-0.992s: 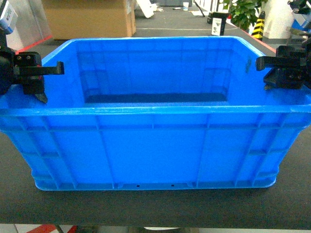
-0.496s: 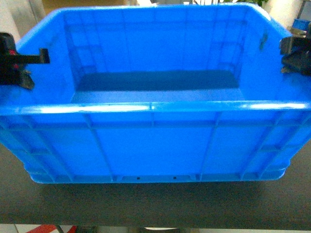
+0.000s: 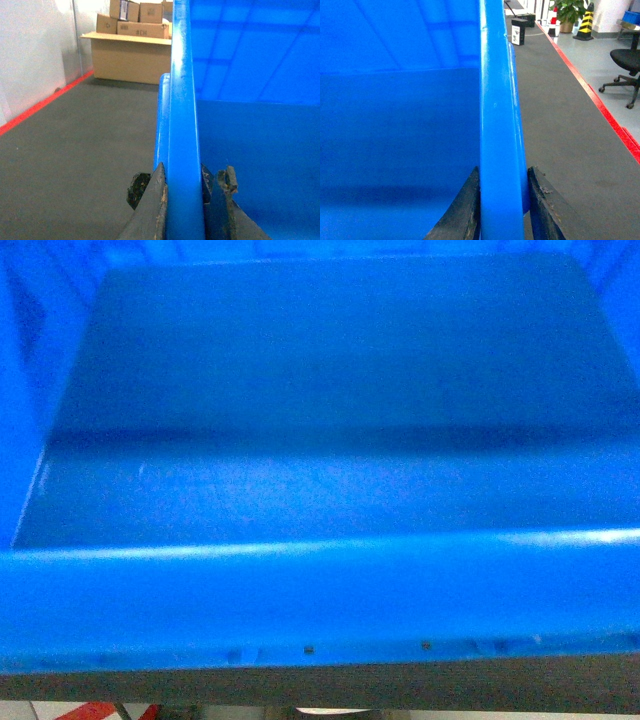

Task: Place box next to blue box on left shelf

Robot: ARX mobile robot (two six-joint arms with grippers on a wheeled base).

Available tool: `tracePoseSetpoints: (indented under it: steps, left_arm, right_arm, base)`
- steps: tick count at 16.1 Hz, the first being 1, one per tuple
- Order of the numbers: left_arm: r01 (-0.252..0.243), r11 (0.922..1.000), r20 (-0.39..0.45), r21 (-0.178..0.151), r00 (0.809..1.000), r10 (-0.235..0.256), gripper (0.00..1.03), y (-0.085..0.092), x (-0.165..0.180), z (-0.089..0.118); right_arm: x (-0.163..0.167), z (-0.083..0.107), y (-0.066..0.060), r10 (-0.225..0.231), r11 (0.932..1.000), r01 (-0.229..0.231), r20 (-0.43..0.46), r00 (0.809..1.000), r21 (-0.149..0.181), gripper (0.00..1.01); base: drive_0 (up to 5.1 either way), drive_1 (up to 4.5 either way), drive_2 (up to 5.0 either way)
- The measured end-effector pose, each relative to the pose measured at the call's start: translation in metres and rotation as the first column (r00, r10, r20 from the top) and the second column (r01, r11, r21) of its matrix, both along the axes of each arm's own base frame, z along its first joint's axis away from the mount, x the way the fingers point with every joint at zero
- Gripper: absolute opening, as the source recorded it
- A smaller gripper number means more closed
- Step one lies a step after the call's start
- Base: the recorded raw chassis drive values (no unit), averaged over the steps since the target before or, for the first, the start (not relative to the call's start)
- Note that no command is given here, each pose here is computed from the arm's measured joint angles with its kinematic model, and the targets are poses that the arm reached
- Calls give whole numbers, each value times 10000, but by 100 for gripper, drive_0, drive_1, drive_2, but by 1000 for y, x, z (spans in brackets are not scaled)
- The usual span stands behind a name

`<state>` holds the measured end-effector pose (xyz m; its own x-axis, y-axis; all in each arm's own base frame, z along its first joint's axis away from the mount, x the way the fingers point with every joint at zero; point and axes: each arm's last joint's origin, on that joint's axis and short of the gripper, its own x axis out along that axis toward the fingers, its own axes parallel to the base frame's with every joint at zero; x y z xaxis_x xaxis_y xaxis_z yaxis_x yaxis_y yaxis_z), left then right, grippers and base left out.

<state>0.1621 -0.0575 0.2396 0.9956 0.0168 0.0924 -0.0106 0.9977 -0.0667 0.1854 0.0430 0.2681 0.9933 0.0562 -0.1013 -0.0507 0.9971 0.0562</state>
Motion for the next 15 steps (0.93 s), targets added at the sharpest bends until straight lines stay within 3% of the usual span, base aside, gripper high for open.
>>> tracePoseSetpoints:
  steps: [4, 9, 15]
  left_arm:
    - [53, 10000, -398, 27, 9992, -52, 11, 1, -2, -8]
    - [111, 9999, -101, -93, 9999, -112, 11, 3, -6, -3]
    - [174, 9998, -86, 25, 9998, -174, 11, 3, -6, -3]
  right_arm:
    - [-7, -9, 2, -106, 9999, 103, -267, 9996, -121, 21]
    - [-13, -5, 1, -124, 9999, 124, -3, 9999, -39, 21]
    - [-16, -8, 0, -283, 9995, 281, -109, 9995, -104, 21]
  base:
    - [0, 0, 0]
    - [0, 0, 0]
    - [0, 0, 0]
